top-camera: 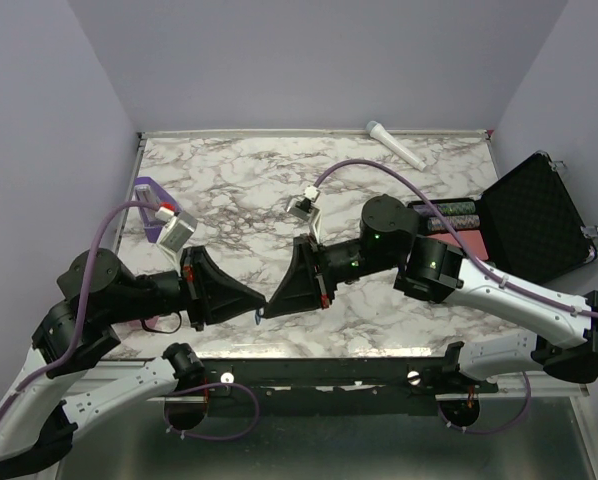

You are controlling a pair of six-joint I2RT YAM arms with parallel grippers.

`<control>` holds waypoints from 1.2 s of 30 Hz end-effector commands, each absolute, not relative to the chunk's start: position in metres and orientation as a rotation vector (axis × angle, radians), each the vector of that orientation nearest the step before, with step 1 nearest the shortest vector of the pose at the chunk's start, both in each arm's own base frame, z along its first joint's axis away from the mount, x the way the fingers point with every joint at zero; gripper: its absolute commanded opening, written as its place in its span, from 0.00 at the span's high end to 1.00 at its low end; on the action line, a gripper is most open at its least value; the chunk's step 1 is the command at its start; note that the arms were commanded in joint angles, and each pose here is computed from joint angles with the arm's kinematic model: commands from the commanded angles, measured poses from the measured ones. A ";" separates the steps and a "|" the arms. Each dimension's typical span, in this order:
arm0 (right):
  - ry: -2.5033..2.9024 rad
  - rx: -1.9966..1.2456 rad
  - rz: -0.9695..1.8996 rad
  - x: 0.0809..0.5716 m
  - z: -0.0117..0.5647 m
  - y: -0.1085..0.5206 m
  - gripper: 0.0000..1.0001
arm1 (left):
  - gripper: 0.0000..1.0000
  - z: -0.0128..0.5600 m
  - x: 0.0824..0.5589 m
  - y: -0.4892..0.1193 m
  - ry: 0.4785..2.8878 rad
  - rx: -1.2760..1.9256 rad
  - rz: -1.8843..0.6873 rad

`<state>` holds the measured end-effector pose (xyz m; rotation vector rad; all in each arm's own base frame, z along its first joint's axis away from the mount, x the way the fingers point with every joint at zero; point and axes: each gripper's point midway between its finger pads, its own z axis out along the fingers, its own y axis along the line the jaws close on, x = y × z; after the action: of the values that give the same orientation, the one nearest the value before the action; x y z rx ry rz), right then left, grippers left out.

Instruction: Remove the keys from the keyring

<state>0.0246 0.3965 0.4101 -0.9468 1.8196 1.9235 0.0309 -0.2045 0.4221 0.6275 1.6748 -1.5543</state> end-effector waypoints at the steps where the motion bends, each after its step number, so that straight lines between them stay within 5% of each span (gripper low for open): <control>1: 1.785 -0.954 1.934 0.026 0.420 0.403 0.99 | 1.00 0.384 0.021 -0.216 1.846 0.769 -1.564; 23: 1.819 -0.991 1.921 0.022 0.412 0.399 0.99 | 1.00 0.382 0.015 -0.216 1.843 0.846 -1.568; 36: 1.848 -0.964 1.883 0.028 0.404 0.400 0.99 | 0.60 0.383 0.045 -0.207 1.888 0.645 -1.401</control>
<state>0.0158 0.3915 0.3859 -1.0217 1.9354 1.9014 0.0298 -0.2093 0.3946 0.7242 1.8181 -1.4933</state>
